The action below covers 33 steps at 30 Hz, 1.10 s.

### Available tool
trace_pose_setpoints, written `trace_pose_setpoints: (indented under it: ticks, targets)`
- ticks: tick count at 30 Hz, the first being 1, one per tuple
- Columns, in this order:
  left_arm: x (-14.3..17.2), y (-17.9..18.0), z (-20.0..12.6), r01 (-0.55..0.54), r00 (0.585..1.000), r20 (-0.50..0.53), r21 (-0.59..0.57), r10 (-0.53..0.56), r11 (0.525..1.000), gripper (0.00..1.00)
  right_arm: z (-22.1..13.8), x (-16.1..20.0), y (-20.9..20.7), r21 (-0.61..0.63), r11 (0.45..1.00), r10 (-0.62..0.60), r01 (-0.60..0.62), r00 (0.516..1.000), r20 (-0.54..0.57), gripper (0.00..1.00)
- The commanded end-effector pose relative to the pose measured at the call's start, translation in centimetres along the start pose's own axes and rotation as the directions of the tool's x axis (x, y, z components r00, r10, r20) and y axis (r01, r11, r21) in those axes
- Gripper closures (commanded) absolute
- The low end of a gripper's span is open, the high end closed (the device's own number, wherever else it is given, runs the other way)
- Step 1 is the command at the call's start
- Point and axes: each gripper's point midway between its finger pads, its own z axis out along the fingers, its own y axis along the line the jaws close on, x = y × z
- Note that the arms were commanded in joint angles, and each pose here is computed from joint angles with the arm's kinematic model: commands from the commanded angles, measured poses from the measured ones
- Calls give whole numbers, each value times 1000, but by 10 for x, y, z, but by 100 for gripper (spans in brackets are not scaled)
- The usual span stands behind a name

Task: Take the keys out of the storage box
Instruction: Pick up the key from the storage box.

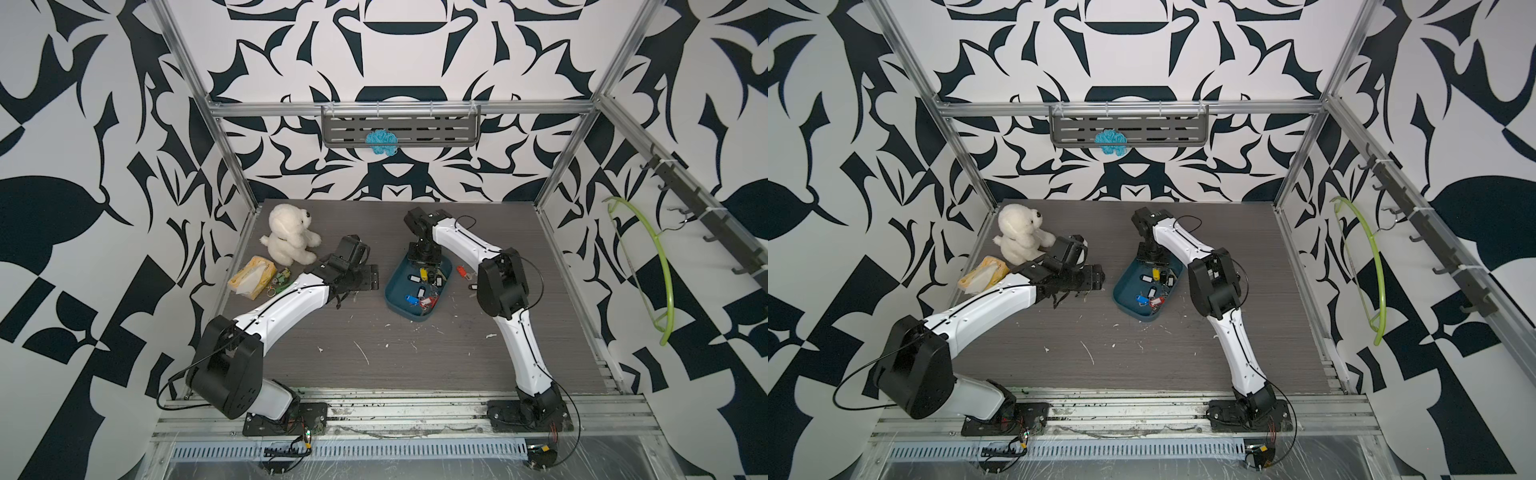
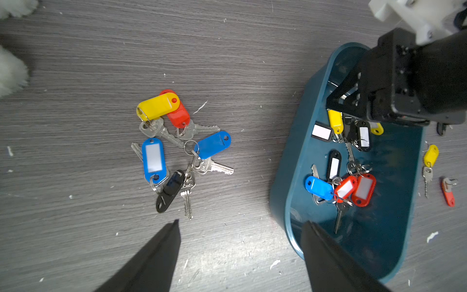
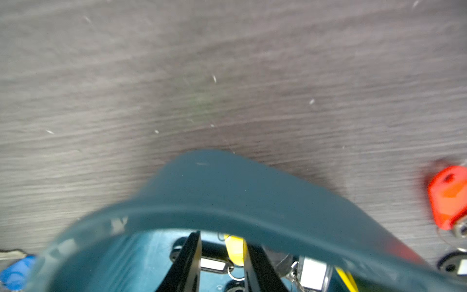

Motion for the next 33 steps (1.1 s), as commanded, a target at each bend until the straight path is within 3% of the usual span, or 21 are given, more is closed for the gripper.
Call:
trace_pose_setpoints:
  ticks: [1,17,24,29,33]
  targets:
    - [6,2,3,-18,1000,-11,-6,18,1000,17,-13,-6,-1,23,1000,11,-11,1000,22,67]
    - [7,3,3,-19,1000,-13,-6,19,1000,17,-3,-5,-7,62,998,15,-16,1000,16,71]
    - [7,3,3,-23,1000,-15,-7,23,1000,17,-5,-9,-5,60,998,15,-17,999,28,84]
    - [7,3,3,-26,1000,-15,-9,26,1000,17,-6,-9,-6,65,998,15,-17,999,28,100]
    - [7,2,3,-26,1000,-17,-7,26,1000,17,-15,-7,-10,75,997,13,-15,999,32,100]
